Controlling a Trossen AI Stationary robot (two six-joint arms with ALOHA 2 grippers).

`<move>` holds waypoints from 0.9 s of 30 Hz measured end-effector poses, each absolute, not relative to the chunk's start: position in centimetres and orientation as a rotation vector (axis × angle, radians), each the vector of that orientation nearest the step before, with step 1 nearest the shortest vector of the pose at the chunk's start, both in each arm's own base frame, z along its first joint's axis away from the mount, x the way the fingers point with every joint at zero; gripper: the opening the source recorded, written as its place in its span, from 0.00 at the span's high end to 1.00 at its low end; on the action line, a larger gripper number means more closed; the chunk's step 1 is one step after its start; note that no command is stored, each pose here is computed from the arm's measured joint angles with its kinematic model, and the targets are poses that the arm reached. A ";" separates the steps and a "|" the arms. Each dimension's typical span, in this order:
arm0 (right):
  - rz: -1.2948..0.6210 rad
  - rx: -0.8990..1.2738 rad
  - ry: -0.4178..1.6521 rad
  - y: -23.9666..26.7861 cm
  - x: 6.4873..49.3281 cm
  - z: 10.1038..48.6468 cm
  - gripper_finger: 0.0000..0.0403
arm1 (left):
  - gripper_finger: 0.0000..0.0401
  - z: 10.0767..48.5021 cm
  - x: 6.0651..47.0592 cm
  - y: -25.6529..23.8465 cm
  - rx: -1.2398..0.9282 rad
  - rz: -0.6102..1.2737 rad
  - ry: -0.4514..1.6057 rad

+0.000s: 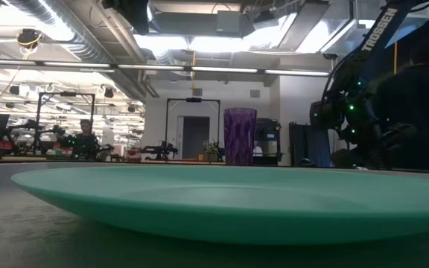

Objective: Pick and place plate/cup/fork/spoon on tray
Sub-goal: Put the orange spoon on the gray tray to the right of the green plate

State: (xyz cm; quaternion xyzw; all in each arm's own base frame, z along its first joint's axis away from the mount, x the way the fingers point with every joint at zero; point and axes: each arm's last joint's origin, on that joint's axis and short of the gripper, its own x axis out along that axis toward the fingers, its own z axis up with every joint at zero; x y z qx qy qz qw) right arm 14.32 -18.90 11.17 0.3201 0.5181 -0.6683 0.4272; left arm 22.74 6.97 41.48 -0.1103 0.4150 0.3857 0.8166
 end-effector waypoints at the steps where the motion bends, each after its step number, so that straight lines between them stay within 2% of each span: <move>1: -1.662 0.802 1.297 -18.9 14.3 11.2 0.81 | 0.87 41.5 22.7 7.0 -0.235 0.822 0.885; 6: -1.658 0.802 1.300 -18.9 14.4 11.2 0.91 | 0.87 41.5 22.7 7.0 -0.235 0.822 0.885; 17: -1.591 0.745 1.325 -18.3 15.0 11.6 0.91 | 0.87 41.5 22.7 7.0 -0.228 0.819 0.888; 27: -1.430 0.790 1.260 -16.4 16.6 13.9 0.92 | 0.87 41.5 22.7 7.0 -0.228 0.818 0.888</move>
